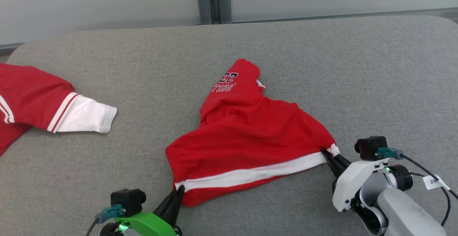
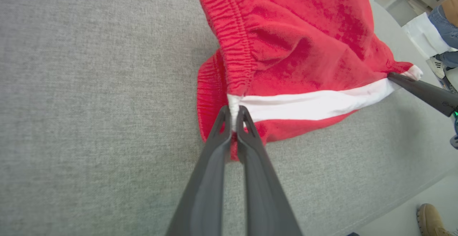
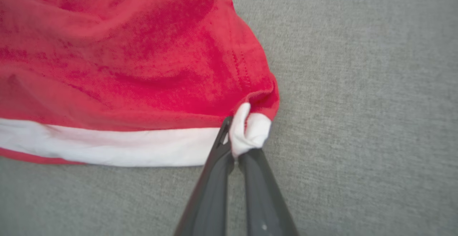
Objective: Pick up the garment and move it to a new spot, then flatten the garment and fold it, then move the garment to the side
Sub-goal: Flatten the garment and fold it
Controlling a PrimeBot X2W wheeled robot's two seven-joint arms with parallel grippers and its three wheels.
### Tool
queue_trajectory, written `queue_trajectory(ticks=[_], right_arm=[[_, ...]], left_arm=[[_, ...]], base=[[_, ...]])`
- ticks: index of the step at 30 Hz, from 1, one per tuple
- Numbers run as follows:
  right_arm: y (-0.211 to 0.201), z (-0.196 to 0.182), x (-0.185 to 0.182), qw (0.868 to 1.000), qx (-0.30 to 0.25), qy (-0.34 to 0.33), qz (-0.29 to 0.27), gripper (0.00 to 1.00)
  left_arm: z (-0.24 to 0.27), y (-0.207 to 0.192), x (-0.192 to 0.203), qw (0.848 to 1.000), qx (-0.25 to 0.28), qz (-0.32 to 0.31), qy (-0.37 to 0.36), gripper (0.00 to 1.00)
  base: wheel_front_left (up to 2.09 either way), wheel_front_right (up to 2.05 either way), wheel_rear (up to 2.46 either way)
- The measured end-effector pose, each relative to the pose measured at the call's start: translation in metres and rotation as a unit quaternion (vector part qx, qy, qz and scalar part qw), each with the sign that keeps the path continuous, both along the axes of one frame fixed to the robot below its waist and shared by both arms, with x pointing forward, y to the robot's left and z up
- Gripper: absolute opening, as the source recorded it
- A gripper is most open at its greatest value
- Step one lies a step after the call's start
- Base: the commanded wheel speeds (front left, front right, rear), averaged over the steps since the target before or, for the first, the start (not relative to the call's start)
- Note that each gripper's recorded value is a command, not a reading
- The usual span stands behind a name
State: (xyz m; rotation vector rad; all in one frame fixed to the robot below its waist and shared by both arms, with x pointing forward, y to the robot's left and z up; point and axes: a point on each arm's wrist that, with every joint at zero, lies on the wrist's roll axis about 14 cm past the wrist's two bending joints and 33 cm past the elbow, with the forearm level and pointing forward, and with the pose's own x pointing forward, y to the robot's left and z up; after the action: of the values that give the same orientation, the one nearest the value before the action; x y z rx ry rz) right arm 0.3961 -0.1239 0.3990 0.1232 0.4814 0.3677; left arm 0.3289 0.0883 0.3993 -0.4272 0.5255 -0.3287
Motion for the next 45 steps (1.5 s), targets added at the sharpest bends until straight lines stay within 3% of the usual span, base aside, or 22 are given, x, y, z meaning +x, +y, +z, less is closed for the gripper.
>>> queue_trajectory(ticks=[7, 12, 18, 21, 24, 29, 34, 37, 41, 43, 45], right_arm=[[-0.017, 0.085, 0.002, 0.984, 0.153, -0.083, -0.049, 0.0], [-0.042, 0.185, -0.012, 0.95, 0.236, -0.197, -0.052, 0.0], [-0.071, 0.291, -0.042, 0.906, 0.261, -0.331, -0.036, 0.0], [-0.087, 0.321, -0.039, 0.895, 0.245, -0.371, -0.036, 0.0], [-0.099, 0.335, -0.021, 0.895, 0.22, -0.385, -0.043, 0.0], [-0.111, 0.318, 0.04, 0.915, 0.197, -0.347, -0.068, 0.0], [-0.111, 0.304, 0.122, 0.92, 0.185, -0.329, -0.102, 0.0], [-0.105, 0.317, 0.163, 0.905, 0.188, -0.363, -0.117, 0.0], [-0.099, 0.322, 0.201, 0.89, 0.191, -0.391, -0.132, 0.0], [-0.094, 0.31, 0.215, 0.895, 0.185, -0.383, -0.133, 0.0], [-0.086, 0.281, 0.224, 0.907, 0.178, -0.357, -0.133, 0.0]], left_arm=[[0.099, -0.031, 0.008, 0.987, -0.122, -0.039, -0.097, 0.0], [0.193, -0.05, -0.001, 0.956, -0.194, -0.106, -0.195, 0.0], [0.279, -0.058, -0.002, 0.917, -0.226, -0.168, -0.283, 0.0], [0.306, -0.064, 0.011, 0.905, -0.223, -0.195, -0.306, 0.0], [0.318, -0.071, 0.039, 0.904, -0.197, -0.218, -0.311, 0.0], [0.303, -0.087, 0.108, 0.925, -0.162, -0.223, -0.263, 0.0], [0.282, -0.085, 0.206, 0.948, -0.116, -0.154, -0.254, 0.0], [0.277, -0.086, 0.256, 0.946, -0.101, -0.108, -0.29, 0.0], [0.282, -0.087, 0.298, 0.923, -0.118, -0.063, -0.36, 0.0], [0.285, -0.085, 0.312, 0.911, -0.136, -0.041, -0.388, 0.0], [0.263, -0.084, 0.323, 0.911, -0.133, -0.028, -0.389, 0.0]], base=[[0.0, 0.0, 0.0], [0.0, 0.0, 0.0], [0.0, 0.0, 0.0], [0.0, 0.0, 0.0], [0.0, 0.0, 0.0], [0.0, 0.0, 0.0], [0.0, 0.0, 0.0], [0.0, 0.0, 0.0], [0.0, 0.0, 0.0], [0.0, 0.0, 0.0], [0.0, 0.0, 0.0]])
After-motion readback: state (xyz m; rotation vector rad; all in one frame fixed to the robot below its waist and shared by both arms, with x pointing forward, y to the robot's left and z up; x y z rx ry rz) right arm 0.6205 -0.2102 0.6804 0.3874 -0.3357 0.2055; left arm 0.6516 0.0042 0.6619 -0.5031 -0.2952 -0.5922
